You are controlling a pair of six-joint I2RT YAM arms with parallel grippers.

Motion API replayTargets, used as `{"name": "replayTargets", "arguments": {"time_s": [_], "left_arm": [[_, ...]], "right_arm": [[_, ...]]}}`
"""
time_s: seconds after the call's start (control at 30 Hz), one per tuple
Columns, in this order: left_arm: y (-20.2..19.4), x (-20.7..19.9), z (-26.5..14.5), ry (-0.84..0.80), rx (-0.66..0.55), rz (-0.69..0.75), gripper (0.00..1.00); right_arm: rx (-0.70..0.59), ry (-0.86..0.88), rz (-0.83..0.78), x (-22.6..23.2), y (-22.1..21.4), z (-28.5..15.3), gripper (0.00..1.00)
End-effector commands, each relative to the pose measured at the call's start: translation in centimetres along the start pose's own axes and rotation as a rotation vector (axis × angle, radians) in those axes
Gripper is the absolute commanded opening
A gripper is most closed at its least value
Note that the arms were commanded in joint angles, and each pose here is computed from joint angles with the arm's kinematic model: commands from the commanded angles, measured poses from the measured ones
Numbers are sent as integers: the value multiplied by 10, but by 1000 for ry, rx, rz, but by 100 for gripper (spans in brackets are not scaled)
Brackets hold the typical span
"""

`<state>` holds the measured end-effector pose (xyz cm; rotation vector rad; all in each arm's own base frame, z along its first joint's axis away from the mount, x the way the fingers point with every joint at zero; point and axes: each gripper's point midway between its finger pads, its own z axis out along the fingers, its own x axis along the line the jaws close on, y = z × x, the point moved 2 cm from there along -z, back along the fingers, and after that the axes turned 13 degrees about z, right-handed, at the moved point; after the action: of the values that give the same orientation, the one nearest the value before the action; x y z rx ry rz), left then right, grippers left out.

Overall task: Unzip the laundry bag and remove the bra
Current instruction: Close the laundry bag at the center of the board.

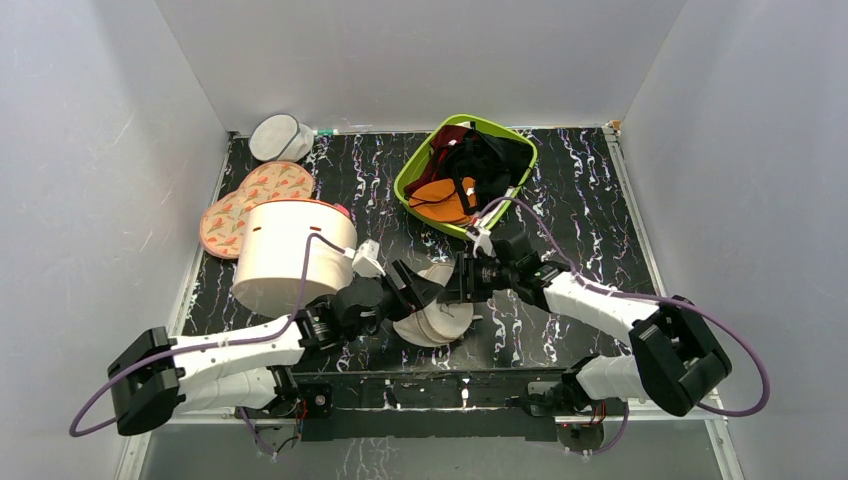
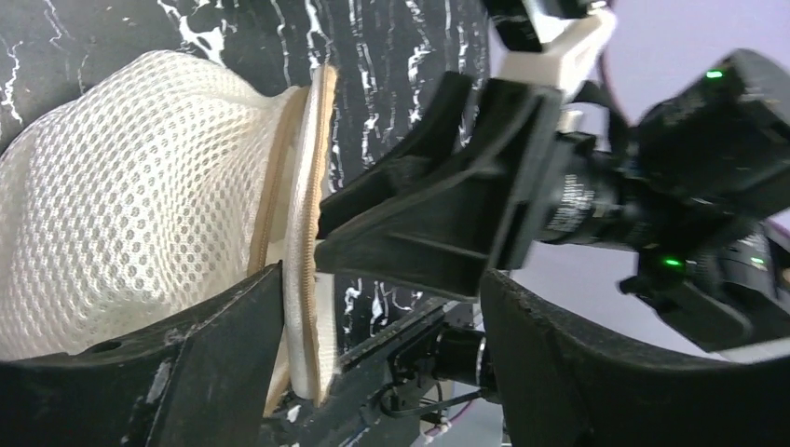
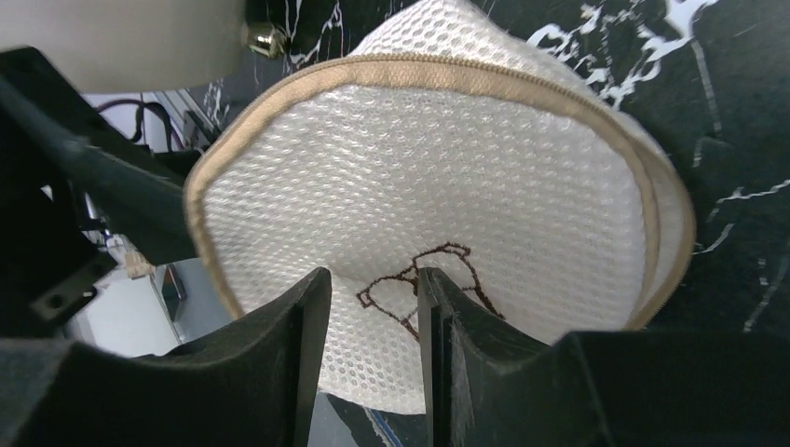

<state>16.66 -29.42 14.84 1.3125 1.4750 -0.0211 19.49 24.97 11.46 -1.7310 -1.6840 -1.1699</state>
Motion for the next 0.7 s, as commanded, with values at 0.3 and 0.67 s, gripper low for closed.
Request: {"name": "replayTargets", "arguments": {"time_s": [0.3,0.67], "left_arm": [[77,-26,-59,72,-132,326,98],[142,-43,-51,154,-151,610,98]], "right_arm": [[-21,60,-110,23,11,26,47],[-51,-26,-234,32,35,24,62]]}}
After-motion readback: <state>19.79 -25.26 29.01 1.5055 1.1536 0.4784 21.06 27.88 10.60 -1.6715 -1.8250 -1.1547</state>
